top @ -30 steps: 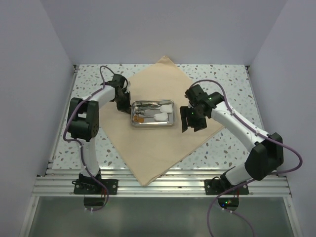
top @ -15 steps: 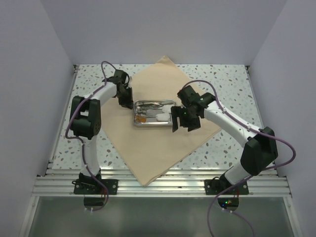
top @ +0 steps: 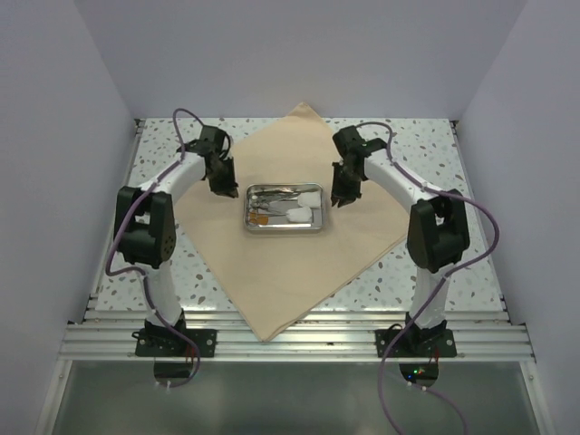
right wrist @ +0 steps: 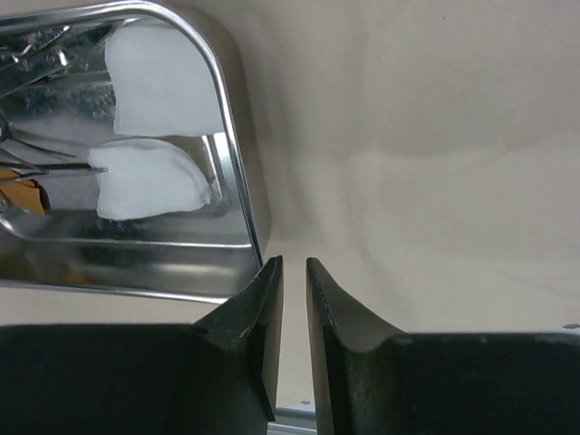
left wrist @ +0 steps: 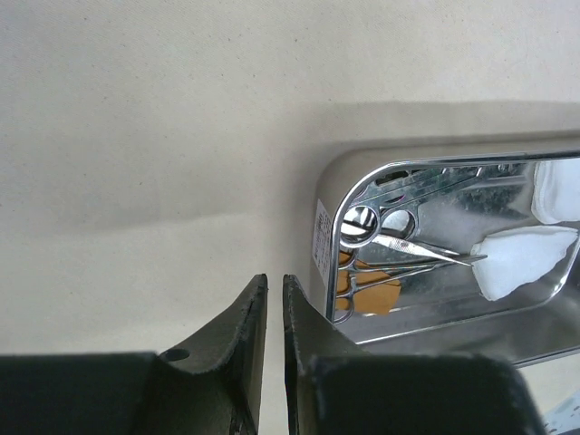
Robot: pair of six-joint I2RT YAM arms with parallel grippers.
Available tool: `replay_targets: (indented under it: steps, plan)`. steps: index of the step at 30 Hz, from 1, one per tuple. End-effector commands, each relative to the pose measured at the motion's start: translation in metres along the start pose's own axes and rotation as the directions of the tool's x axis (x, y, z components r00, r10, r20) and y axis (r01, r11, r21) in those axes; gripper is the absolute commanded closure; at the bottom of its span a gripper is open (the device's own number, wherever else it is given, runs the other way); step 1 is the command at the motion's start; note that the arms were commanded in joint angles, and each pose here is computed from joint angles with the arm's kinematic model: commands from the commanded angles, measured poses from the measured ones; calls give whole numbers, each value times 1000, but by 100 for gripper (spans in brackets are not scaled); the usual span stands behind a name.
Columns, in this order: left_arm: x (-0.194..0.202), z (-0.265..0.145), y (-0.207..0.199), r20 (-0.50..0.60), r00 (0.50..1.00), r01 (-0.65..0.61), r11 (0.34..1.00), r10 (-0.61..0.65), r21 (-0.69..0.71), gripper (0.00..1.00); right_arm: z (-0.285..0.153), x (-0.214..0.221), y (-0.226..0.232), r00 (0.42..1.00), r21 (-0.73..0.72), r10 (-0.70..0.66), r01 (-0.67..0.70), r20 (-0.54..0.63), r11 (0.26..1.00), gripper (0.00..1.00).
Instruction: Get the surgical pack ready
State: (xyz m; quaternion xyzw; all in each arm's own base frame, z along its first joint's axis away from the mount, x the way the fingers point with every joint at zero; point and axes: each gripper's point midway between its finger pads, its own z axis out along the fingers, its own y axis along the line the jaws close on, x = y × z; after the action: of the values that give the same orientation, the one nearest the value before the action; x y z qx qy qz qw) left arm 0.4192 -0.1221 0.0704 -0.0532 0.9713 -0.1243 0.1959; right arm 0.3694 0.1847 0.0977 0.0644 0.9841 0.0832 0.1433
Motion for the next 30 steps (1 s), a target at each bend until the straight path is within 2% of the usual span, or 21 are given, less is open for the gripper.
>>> replay_targets:
  steps: [1,7,18,25,30]
  plan:
    - [5,7,-1,-29,999,13,1000,-12,25,85,13,-10,2,999,23,-32,32,-11,999,80]
    - [8,23,-12,-80,997,25,997,-19,76,88,35,0,5,997,5,-38,38,-69,999,85]
    - [-10,34,-31,-66,998,28,992,-20,121,90,47,33,31,987,-148,26,-50,-156,988,89]
    - [-17,40,-38,-68,997,35,988,-25,147,90,39,38,44,986,-192,47,-78,-160,978,89]
    - [-19,46,-37,-74,997,33,989,-23,144,89,39,36,42,987,-170,41,-68,-155,983,89]
